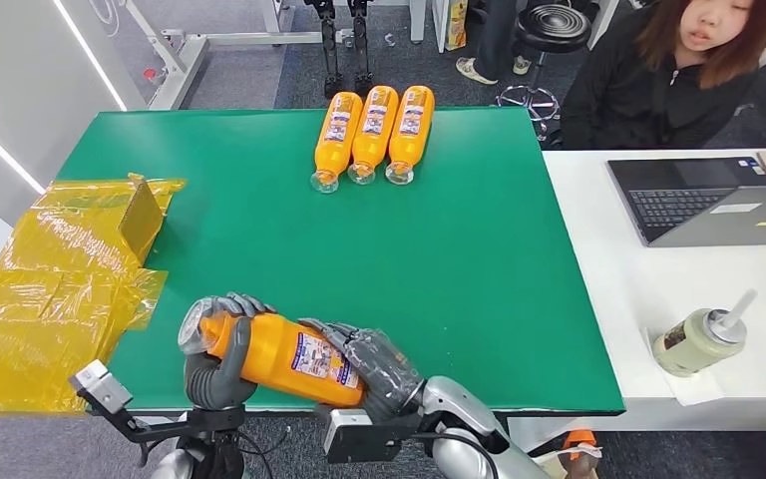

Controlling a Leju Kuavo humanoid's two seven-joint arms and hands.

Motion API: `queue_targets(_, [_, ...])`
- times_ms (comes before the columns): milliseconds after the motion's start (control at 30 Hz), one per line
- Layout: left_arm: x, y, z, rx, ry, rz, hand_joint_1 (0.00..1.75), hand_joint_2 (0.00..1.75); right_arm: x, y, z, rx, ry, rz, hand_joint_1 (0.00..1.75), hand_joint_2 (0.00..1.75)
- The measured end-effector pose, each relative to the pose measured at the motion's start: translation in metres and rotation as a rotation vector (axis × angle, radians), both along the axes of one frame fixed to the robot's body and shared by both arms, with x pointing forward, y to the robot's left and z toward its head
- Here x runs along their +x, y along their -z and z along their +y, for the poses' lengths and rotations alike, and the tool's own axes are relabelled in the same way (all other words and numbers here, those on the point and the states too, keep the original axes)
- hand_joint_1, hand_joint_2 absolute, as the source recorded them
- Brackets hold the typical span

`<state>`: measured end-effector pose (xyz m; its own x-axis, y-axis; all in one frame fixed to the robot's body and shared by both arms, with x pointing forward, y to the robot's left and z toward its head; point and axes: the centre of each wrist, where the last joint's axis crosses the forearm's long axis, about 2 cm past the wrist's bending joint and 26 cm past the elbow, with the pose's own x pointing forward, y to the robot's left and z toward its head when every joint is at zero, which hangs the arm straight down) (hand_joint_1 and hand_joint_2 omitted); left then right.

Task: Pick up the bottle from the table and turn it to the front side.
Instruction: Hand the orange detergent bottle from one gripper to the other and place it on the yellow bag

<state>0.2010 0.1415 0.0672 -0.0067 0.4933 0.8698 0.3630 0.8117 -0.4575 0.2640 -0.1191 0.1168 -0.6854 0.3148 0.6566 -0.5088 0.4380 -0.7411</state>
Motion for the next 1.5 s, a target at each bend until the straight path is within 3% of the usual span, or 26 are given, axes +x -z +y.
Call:
queue_targets(633, [0.001, 0.002, 0.005, -0.092, 0.003, 0.02, 1.75, 1.75, 0.001, -0.009, 0.011, 0.056, 0.019, -0.057, 0.0, 1.75])
queue_targets(767, [0.009, -0.001, 0.018, -0.14, -0.035, -0.009, 1.75, 1.75, 0.006, -0.013, 0.012, 0.069, 0.016, -0.067, 0.0, 1.75])
queue_targets(933, [0.029, -0.02, 0.052, -0.057, -0.137, -0.166, 1.75, 1.75, 0.007, -0.012, 0.012, 0.074, 0.013, -0.075, 0.0, 1.75])
queue_targets(1300, [0.063, -0.065, 0.117, 0.448, -0.302, -0.544, 1.75, 1.75, 0.012, -0.011, 0.01, 0.1, 0.012, -0.07, 0.0, 1.75])
queue_targets(1500, [0.077, -0.087, 0.151, 1.217, -0.546, -0.826, 1.75, 1.75, 0.017, -0.013, 0.009, 0.106, 0.012, -0.068, 0.0, 1.75])
